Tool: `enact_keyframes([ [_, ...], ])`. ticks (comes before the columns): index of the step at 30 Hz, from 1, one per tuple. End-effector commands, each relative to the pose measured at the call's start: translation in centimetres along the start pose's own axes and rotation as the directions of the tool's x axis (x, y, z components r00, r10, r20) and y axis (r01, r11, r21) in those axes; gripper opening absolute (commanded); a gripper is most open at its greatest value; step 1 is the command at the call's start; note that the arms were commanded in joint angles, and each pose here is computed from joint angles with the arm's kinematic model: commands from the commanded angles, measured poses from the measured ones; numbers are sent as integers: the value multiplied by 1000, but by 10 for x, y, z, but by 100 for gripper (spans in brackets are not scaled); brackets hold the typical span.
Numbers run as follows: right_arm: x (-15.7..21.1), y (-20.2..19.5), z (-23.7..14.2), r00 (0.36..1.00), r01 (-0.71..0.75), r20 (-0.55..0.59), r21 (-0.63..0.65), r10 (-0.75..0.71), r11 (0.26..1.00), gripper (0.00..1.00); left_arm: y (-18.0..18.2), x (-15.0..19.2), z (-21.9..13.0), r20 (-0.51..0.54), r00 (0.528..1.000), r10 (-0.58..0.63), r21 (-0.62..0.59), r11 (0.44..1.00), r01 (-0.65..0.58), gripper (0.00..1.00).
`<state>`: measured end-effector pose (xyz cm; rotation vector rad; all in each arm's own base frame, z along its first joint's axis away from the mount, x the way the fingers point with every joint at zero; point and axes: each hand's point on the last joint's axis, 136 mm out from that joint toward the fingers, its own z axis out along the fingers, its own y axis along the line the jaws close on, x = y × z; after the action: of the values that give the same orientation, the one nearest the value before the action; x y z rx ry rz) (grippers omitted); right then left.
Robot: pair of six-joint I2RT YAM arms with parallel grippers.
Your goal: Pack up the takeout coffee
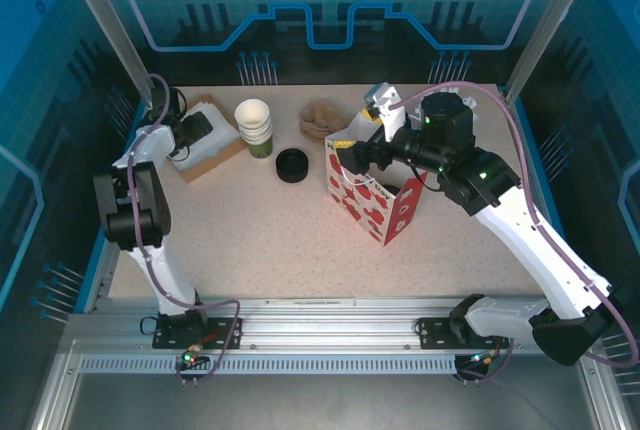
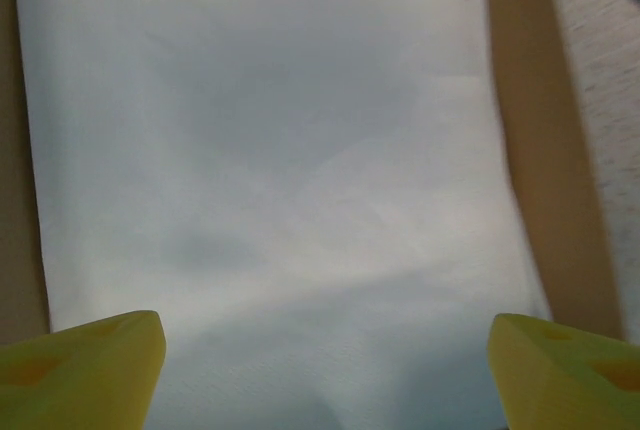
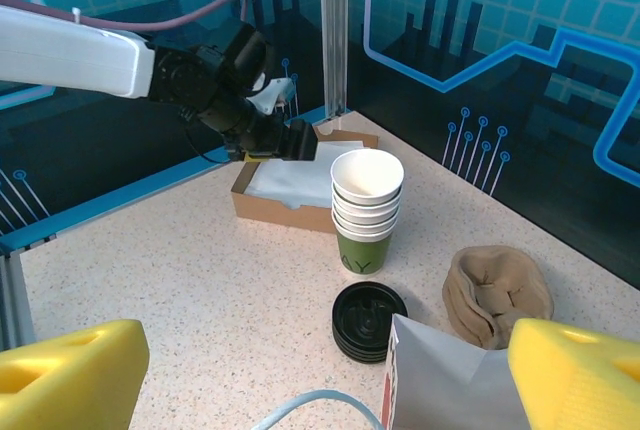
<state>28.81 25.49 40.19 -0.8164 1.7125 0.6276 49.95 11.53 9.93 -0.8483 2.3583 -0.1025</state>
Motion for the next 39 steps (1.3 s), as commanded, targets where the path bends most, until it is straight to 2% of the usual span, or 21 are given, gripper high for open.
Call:
enact_keyframes([
  [1,-4,2,1,999,25,25,3,-25,1000,94,13,2,12,-48,998,39,-72,996,-43,87],
  [10,7,-3,4,1000,17,-6,27,-17,999,94,24,15,49,-133,989,66,-131,988,-84,85],
  [19,16,-8,7,999,15,-32,49,-14,999,94,26,29,69,-194,975,108,-155,978,-140,79],
  [25,20,-9,8,999,15,-42,58,-13,998,95,23,31,72,-205,970,126,-155,975,-160,68],
  [39,23,-10,7,999,17,-50,65,-14,998,95,23,32,71,-220,966,139,-150,973,-174,30],
])
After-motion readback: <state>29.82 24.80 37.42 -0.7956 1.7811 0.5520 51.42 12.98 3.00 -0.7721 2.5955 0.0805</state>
